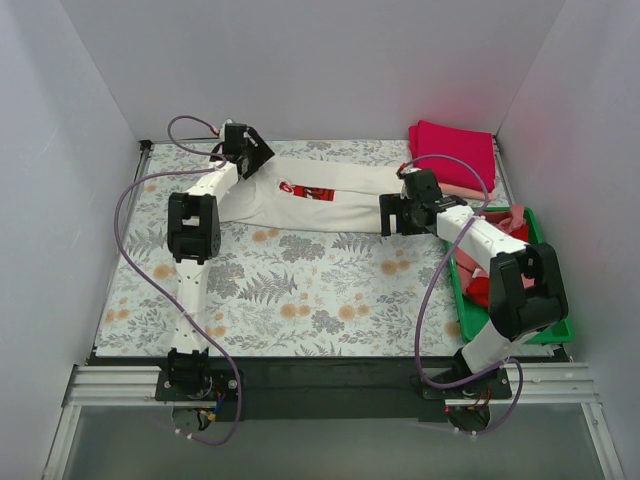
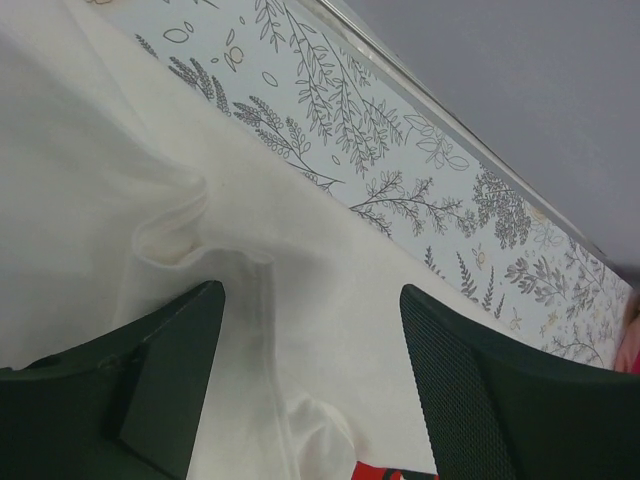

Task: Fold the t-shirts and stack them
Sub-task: Fold the tshirt

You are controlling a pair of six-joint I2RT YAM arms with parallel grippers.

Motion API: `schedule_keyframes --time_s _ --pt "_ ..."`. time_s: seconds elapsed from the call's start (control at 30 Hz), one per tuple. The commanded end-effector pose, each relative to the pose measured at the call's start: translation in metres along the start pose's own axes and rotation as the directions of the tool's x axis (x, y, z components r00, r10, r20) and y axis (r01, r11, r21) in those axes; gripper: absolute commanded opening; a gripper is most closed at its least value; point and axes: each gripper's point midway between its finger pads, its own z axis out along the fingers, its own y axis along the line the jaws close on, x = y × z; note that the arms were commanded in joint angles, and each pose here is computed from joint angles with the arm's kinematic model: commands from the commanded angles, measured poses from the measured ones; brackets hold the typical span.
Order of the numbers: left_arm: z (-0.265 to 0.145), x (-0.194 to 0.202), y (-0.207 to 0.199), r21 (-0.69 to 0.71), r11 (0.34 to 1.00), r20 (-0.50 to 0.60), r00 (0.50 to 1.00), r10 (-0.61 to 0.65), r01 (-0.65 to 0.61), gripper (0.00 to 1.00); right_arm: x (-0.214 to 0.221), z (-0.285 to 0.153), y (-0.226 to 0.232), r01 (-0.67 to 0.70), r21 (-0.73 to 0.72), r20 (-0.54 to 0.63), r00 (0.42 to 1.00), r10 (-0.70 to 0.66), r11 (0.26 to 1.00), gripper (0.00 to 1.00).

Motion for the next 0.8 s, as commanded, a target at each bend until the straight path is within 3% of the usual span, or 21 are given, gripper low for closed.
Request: schedule_keyframes --time_s 0.0,0.23,0.33,0.37,0.5,0.53,0.77 --pt "-0.018 -0.022 -0.016 0.022 0.999 0.041 0.999 0.03 -0.031 0.7 -0.032 -0.006 0.002 0.016 0.009 0.069 0.997 -0.017 1.0 0.98" --pt "-0.083 -0.073 -0.041 0.0 0.998 0.176 0.983 0.058 -0.059 0.86 -0.088 0.006 0.018 0.09 -0.035 0.143 0.986 -0.084 0.995 0.98" --pt "-0.103 -0.069 -0.02 -0.074 0.996 0.189 0.98 0.059 -0.046 0.89 -0.103 0.033 0.025 0.13 -0.052 0.137 0.983 -0.122 0.99 0.98" --pt "-0.119 -0.075 -0.022 -0.078 0.996 0.212 0.976 0.058 -0.043 0.9 -0.126 0.031 0.033 0.147 -0.079 0.181 0.975 -0.131 0.986 0.98" --pt "-0.142 -0.056 0.018 -0.168 0.985 0.181 0.983 0.008 0.023 0.91 -0.139 0.07 0.036 0.178 -0.072 0.145 0.975 -0.166 0.981 0.98" --pt "-0.141 -0.034 0.042 -0.203 0.978 0.126 0.992 -0.015 0.04 0.91 -0.139 0.072 0.038 0.171 -0.082 0.133 0.978 -0.159 0.982 0.98" --pt "-0.135 0.025 0.096 -0.278 0.955 -0.004 0.994 -0.109 0.104 0.92 -0.109 0.051 0.065 0.197 -0.199 0.136 0.976 -0.172 0.96 0.98"
